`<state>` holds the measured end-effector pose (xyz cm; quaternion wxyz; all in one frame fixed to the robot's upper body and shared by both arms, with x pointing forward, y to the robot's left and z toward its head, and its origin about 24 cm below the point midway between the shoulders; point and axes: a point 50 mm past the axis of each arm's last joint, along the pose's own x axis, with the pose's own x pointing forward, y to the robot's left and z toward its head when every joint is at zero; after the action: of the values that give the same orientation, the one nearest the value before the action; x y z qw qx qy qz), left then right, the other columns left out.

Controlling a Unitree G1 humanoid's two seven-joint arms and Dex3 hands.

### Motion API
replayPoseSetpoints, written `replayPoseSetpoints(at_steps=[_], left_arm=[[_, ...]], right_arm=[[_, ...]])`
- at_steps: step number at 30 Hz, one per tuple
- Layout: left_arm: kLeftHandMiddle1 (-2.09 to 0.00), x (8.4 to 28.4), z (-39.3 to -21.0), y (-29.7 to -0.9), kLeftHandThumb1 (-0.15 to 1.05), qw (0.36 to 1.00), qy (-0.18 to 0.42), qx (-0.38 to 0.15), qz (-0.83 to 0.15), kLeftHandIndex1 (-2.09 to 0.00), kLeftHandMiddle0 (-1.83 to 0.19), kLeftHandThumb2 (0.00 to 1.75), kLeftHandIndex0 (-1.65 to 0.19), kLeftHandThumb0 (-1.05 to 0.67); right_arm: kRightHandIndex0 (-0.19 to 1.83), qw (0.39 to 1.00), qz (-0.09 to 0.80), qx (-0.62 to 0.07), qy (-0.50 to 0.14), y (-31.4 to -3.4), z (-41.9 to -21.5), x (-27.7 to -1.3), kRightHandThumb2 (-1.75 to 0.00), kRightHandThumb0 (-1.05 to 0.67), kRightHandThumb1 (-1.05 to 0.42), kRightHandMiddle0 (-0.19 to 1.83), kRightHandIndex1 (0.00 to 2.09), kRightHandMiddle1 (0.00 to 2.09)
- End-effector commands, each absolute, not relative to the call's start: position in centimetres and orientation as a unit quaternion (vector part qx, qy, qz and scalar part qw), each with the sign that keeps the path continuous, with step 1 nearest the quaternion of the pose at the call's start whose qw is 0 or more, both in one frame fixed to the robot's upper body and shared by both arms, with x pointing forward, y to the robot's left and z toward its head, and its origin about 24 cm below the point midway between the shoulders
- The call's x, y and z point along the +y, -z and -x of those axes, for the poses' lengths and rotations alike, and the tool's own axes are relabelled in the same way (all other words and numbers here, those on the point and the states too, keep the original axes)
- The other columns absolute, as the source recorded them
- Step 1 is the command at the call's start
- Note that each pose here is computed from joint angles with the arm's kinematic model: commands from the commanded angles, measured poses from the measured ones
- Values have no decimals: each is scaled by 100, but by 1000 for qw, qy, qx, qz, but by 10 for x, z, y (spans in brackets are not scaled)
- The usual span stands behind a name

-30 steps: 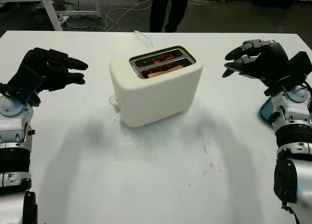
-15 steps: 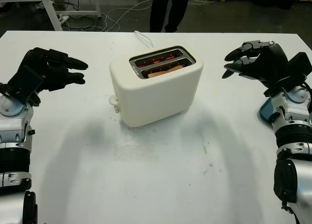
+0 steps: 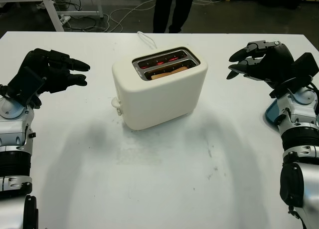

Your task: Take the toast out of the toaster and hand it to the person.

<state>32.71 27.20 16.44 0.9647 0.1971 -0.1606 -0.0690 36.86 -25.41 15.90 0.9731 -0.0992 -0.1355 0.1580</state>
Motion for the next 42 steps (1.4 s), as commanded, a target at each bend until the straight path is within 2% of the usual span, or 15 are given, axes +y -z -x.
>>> replayPoseSetpoints(at_steps=[1,42], left_arm=[[-13,270,-329,-166,76,964,74,-167,-193,0,-148,0,-141,-105],[-13,270,-327,-163,75,965,64,-162,-198,-1,-150,0,-142,-105]], right_arm=[[125,972,103,-140,-160,-162,-370,-253,-1,-56,-64,124,79,47],[128,973,77,-139,-165,-158,-370,-256,0,-56,-63,125,77,45]])
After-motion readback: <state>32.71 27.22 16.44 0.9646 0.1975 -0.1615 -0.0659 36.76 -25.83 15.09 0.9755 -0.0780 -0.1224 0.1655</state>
